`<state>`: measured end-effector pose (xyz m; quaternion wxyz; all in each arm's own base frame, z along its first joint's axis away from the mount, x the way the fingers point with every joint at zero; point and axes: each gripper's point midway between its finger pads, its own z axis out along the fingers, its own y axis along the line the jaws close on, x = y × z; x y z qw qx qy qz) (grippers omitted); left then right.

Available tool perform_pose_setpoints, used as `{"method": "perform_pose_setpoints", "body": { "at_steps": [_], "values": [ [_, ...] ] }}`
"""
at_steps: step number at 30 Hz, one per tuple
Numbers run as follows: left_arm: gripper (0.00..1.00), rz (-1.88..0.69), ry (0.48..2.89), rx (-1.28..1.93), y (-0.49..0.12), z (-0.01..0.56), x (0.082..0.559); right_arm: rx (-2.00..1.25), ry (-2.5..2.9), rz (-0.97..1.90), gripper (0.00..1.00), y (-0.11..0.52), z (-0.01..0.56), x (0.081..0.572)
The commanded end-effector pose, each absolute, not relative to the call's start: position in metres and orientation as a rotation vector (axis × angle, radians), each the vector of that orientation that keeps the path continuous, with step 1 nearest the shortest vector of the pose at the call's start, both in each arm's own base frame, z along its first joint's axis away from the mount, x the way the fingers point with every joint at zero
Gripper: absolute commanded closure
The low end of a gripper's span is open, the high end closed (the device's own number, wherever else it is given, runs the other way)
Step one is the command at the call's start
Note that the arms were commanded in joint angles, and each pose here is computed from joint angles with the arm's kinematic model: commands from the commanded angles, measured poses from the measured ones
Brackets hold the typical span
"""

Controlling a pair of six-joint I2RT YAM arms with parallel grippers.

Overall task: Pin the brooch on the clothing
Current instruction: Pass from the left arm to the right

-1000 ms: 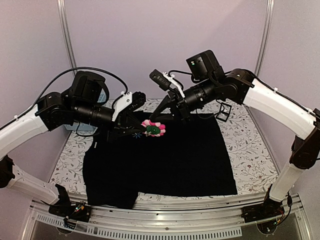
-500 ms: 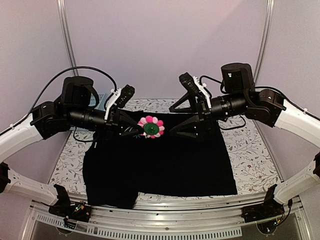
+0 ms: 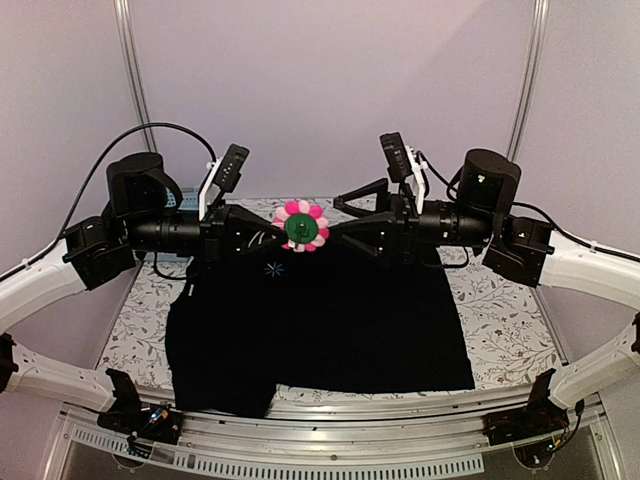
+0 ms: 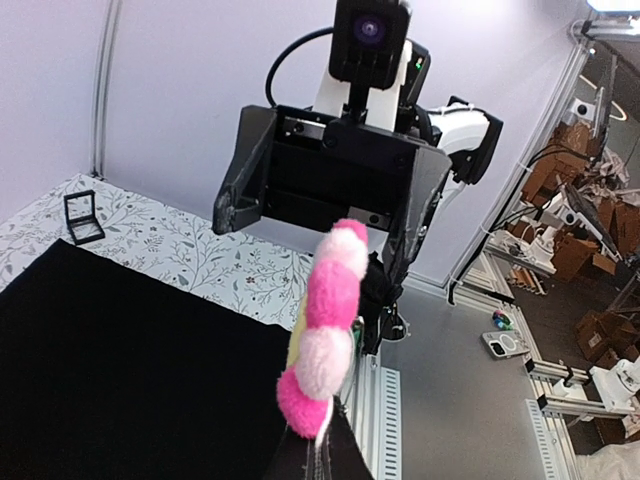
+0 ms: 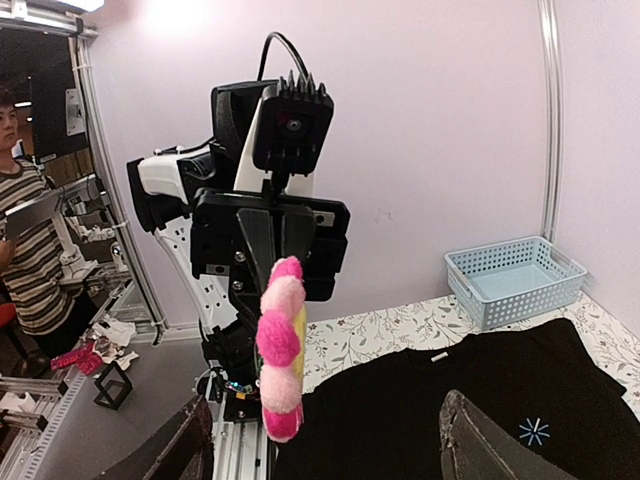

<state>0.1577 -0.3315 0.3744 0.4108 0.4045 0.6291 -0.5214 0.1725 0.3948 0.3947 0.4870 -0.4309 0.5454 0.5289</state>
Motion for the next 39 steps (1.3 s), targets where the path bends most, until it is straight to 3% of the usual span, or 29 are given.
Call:
{"method": "perform_pose_setpoints", "body": {
  "at_steps": [1,4,8,19,25,26,29,30,33,39],
  "values": [
    [1.0,-1.332,1.548,0.99,-0.328,0.382,0.159,-1.044,1.292,1.377,0.24,0.407,0.399,0.167],
    [1.0,-1.331,1.546,0.991,-0.328,0.381,0.159,-1.077,1.318,1.396,0.26,0.417,0.389,0.167],
    [1.0,-1.325,1.543,0.993,-0.328,0.382,0.16,-1.1,1.313,1.413,0.38,0.423,0.386,0.166],
    [1.0,-1.307,1.559,1.005,-0.327,0.371,0.16,-1.138,1.275,1.441,0.99,0.427,0.387,0.161],
    [0.98,-1.254,1.559,1.059,-0.325,0.359,0.159,-1.156,1.311,1.428,1.0,0.416,0.389,0.159],
    [0.81,-1.211,1.554,1.095,-0.323,0.353,0.159,-1.181,1.326,1.407,1.0,0.413,0.388,0.158],
    [0.06,-1.003,1.57,1.206,-0.308,0.327,0.168,-1.265,1.482,1.276,1.0,0.402,0.361,0.165],
    [0.01,-0.913,1.576,1.233,-0.302,0.319,0.175,-1.29,1.555,1.225,1.0,0.398,0.346,0.17],
    [0.0,-0.716,1.554,1.348,-0.288,0.307,0.185,-1.389,1.777,1.023,1.0,0.386,0.293,0.182],
    [0.0,-0.618,1.559,1.647,-0.285,0.274,0.161,-1.528,1.983,0.85,1.0,0.383,0.255,0.189]
  ]
}}
